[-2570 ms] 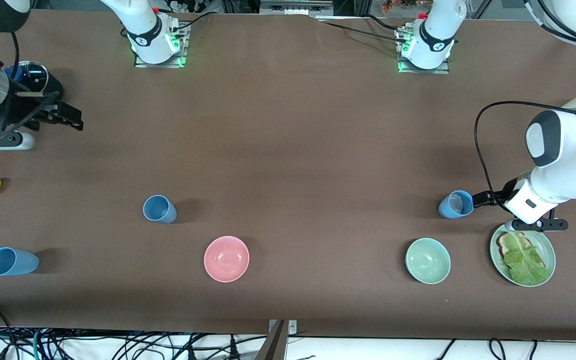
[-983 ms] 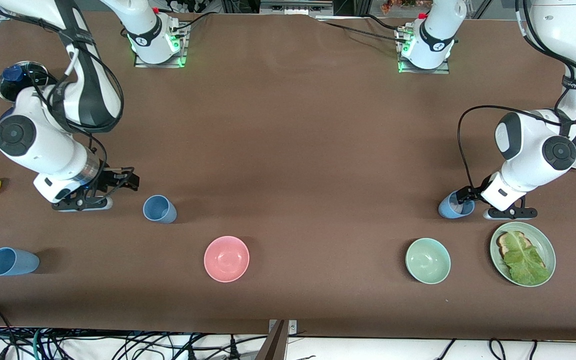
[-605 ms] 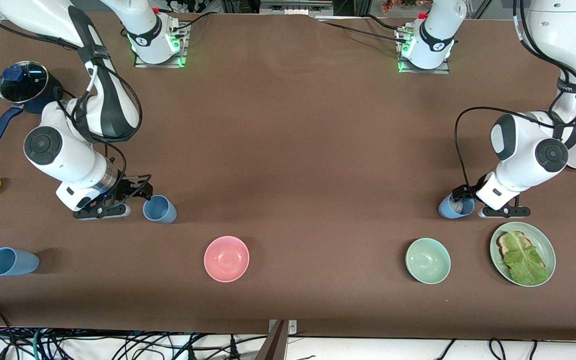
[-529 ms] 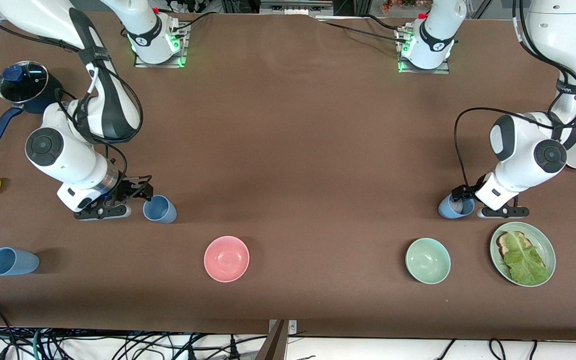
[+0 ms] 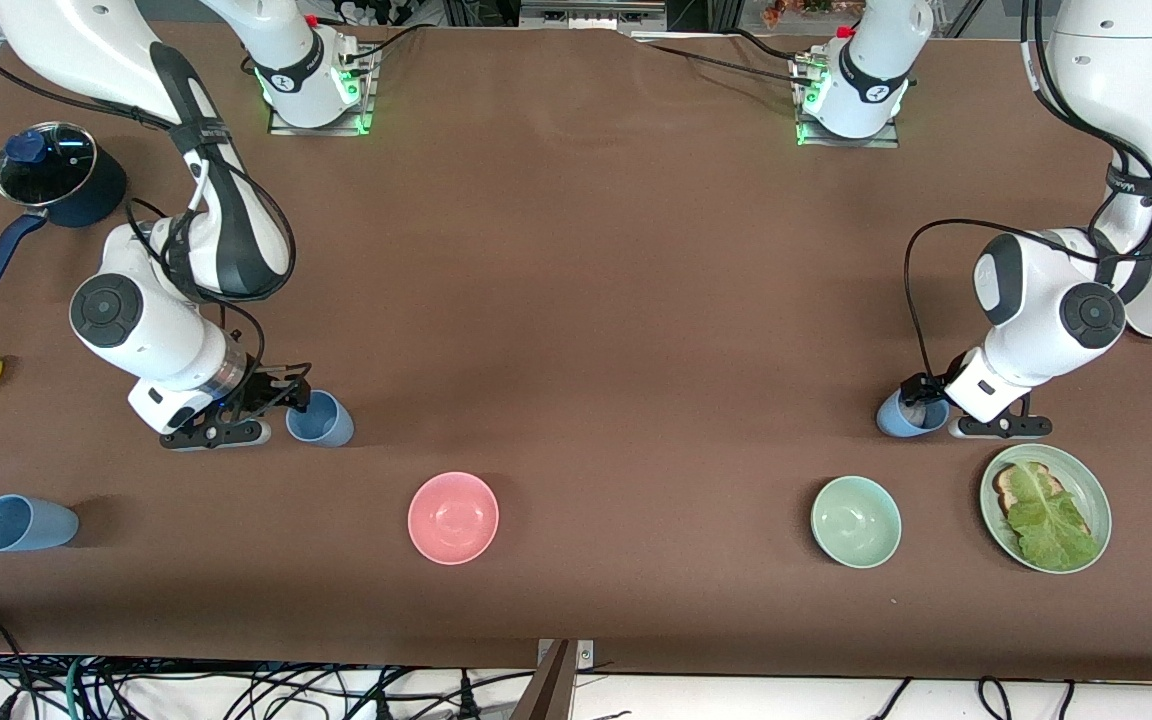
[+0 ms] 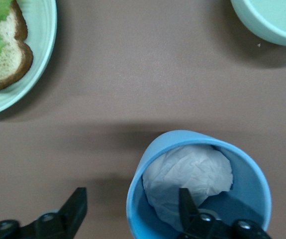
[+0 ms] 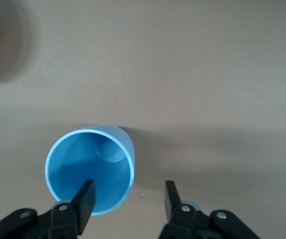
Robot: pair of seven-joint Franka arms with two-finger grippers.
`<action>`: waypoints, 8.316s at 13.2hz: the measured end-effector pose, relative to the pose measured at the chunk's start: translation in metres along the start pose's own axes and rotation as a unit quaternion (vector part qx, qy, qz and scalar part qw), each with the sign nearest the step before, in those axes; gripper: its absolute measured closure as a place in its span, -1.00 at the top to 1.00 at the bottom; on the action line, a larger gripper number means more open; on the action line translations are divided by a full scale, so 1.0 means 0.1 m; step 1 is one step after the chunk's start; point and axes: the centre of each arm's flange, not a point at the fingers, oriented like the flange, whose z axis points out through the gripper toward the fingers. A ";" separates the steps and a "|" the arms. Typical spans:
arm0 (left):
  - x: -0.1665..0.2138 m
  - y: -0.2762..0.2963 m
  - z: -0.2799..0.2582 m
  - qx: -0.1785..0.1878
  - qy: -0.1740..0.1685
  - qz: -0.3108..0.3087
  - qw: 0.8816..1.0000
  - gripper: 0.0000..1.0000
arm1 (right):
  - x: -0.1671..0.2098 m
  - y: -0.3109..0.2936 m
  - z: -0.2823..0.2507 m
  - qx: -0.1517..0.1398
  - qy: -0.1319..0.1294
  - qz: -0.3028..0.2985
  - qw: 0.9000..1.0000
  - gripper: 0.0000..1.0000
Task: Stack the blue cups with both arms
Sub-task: 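Grasp the blue cup with the right gripper while the left gripper lifts its cup, then carry the tissue cup toward the table middle while the right gripper lifts its cup, then set down the tissue cup and open the left gripper while the right gripper approaches, then lower the right gripper's cup into the tissue cup while the left gripper withdraws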
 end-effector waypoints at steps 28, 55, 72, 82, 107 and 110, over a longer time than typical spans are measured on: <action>0.26 1.33 -0.77 -0.051 -0.009 -0.090 0.995 -0.90 | 0.05 0.03 0.27 0.002 0.008 0.014 1.000 -0.90; -0.90 4.73 -0.34 -0.038 0.001 -0.264 0.964 -0.90 | -0.18 -0.03 -1.20 -0.004 -0.014 0.008 1.000 -0.90; -0.79 4.82 -0.23 -0.062 0.006 -0.270 0.961 0.42 | -0.34 -1.13 -2.08 0.002 -0.033 0.031 0.999 -0.90; -0.61 4.43 -1.09 -0.024 0.005 -0.295 0.955 0.53 | -0.43 -2.11 -2.02 0.007 -0.028 0.082 0.996 -0.90; 0.28 0.39 -2.73 0.002 -0.022 0.020 1.000 0.54 | -0.79 -4.21 -1.03 0.044 0.009 0.113 0.993 -0.90; 0.27 0.21 -2.72 -0.002 -0.026 0.032 0.999 0.54 | -0.74 -4.19 -1.01 0.044 0.015 0.116 0.992 -0.90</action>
